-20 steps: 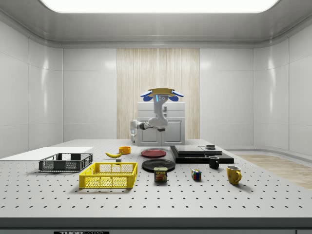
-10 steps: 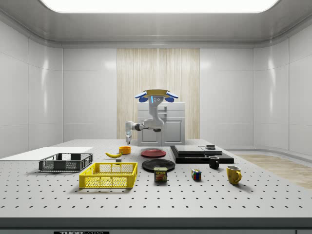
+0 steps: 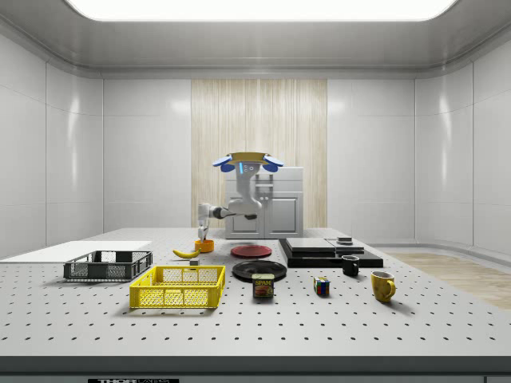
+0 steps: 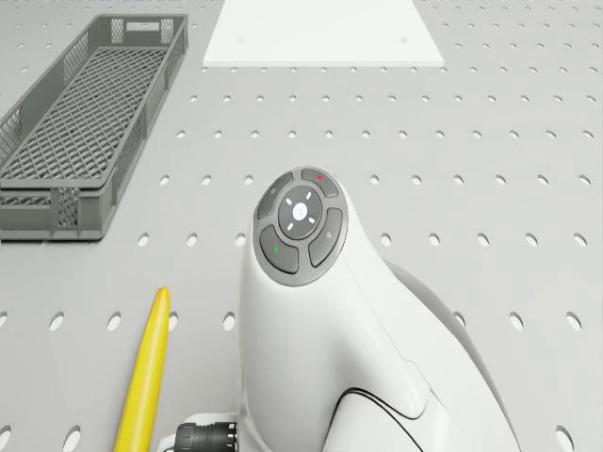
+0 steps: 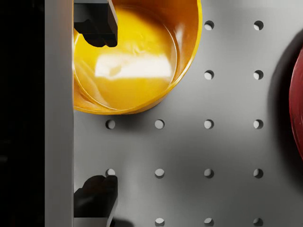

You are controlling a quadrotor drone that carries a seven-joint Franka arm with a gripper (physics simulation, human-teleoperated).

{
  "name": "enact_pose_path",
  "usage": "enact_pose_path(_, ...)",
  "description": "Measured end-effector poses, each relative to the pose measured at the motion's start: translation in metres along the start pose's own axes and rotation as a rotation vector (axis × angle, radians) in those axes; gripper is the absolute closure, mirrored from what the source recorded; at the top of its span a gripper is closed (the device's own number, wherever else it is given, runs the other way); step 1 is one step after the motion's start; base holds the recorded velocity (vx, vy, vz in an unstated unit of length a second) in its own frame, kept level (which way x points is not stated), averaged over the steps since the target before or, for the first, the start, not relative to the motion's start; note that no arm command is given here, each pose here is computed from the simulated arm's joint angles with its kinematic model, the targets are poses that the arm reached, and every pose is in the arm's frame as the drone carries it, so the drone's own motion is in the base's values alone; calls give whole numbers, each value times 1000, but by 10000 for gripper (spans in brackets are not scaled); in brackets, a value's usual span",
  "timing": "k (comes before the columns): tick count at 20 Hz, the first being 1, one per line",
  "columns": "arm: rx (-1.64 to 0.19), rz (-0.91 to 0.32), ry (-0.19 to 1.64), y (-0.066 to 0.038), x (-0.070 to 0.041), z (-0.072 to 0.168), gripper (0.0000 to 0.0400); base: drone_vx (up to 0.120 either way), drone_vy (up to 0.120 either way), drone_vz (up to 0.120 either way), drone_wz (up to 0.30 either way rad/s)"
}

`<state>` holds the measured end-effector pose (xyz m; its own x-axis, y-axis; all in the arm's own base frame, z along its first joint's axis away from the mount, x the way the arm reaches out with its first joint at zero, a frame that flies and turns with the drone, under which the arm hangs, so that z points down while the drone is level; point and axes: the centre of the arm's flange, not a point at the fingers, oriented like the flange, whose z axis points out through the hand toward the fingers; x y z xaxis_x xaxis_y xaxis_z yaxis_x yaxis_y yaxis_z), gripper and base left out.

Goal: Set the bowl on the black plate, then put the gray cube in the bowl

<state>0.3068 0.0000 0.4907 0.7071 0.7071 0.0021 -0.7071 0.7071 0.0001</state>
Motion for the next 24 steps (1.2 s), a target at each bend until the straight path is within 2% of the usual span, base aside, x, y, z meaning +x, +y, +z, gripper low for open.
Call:
enact_pose_path(4, 0, 0, 0, 0, 0, 4, 0, 0, 0, 0, 0)
enact_pose_path(15, 0, 0, 0, 1, 1, 38, 0, 0, 0, 0, 0)
enact_pose_path(21, 0, 0, 0, 5, 5, 45, 0, 0, 0, 0, 0)
enact_pose_path(24, 0, 0, 0, 3, 3, 47, 0, 0, 0, 0, 0)
